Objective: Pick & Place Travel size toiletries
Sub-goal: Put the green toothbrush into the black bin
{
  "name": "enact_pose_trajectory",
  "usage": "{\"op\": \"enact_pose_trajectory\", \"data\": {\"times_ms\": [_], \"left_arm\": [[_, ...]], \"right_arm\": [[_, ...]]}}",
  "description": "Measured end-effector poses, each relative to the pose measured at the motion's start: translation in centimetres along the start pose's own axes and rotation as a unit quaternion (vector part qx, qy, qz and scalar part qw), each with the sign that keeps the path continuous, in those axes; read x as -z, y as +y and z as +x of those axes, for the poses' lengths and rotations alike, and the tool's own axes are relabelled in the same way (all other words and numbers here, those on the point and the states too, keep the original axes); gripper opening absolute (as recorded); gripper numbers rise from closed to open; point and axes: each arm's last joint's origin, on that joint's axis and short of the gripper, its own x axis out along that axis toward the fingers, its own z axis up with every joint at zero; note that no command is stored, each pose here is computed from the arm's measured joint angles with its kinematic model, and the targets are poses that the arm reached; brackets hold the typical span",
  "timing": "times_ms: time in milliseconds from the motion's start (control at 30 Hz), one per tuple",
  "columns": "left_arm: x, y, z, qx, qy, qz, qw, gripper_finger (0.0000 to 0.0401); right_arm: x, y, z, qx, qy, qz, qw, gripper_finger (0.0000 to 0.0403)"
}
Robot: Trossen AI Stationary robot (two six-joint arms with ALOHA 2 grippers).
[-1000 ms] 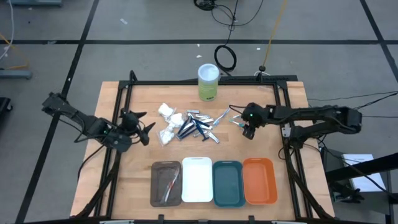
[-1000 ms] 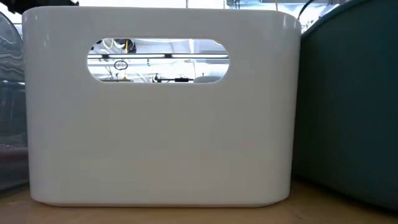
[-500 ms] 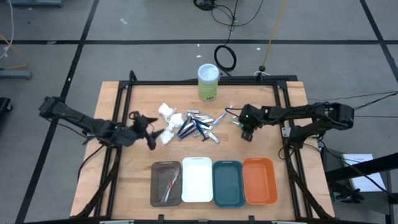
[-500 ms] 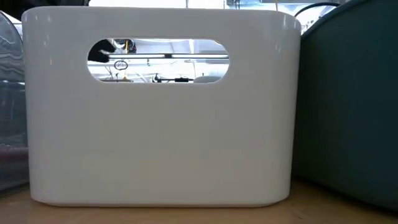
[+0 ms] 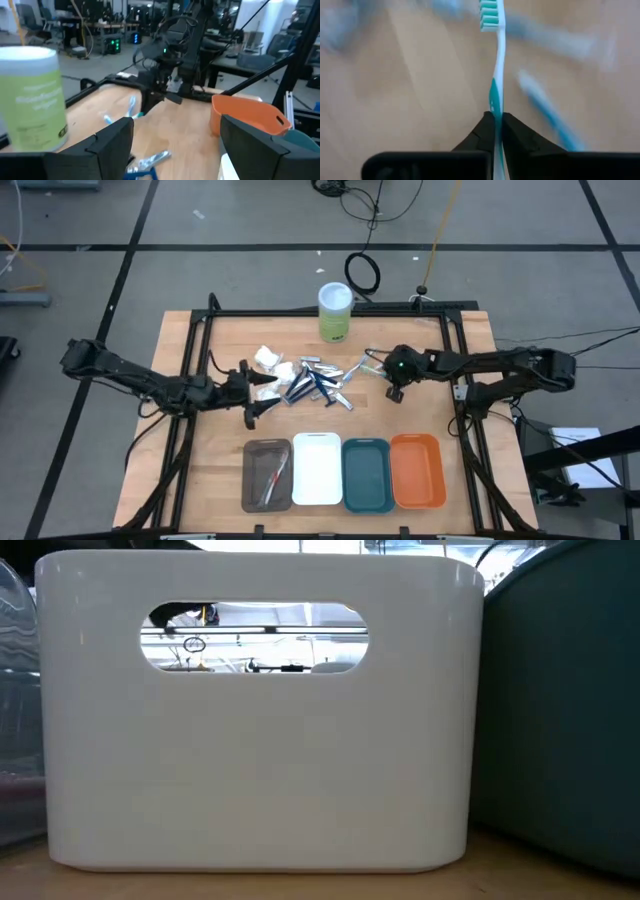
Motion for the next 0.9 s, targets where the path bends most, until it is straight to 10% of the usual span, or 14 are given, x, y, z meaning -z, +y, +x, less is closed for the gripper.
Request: {"op": "enact_pose_trajectory", "data": {"times_ms": [267, 467, 900], "left_arm": [[0.9, 1.5, 3.1, -0.038, -0.047, 0.033, 0.998, 0.0294], [0.9, 3.0, 6.2, -0.040, -0.050, -0.007, 0.998, 0.0294], [-1.3, 0.3, 16.4, 0.081, -0.062, 0.029, 0.994, 0.0294]], "right_arm": [[-3.6, 0.8, -5.5, -0.055, -0.243, -0.012, 0.968, 0.0007], [-5.4, 3.0, -7.9, -0.160, -0.438, -0.075, 0.881, 0.0007], [-4.2, 6.0, -6.0, -0.224, -0.481, -0.110, 0.841, 0.0006]]}}
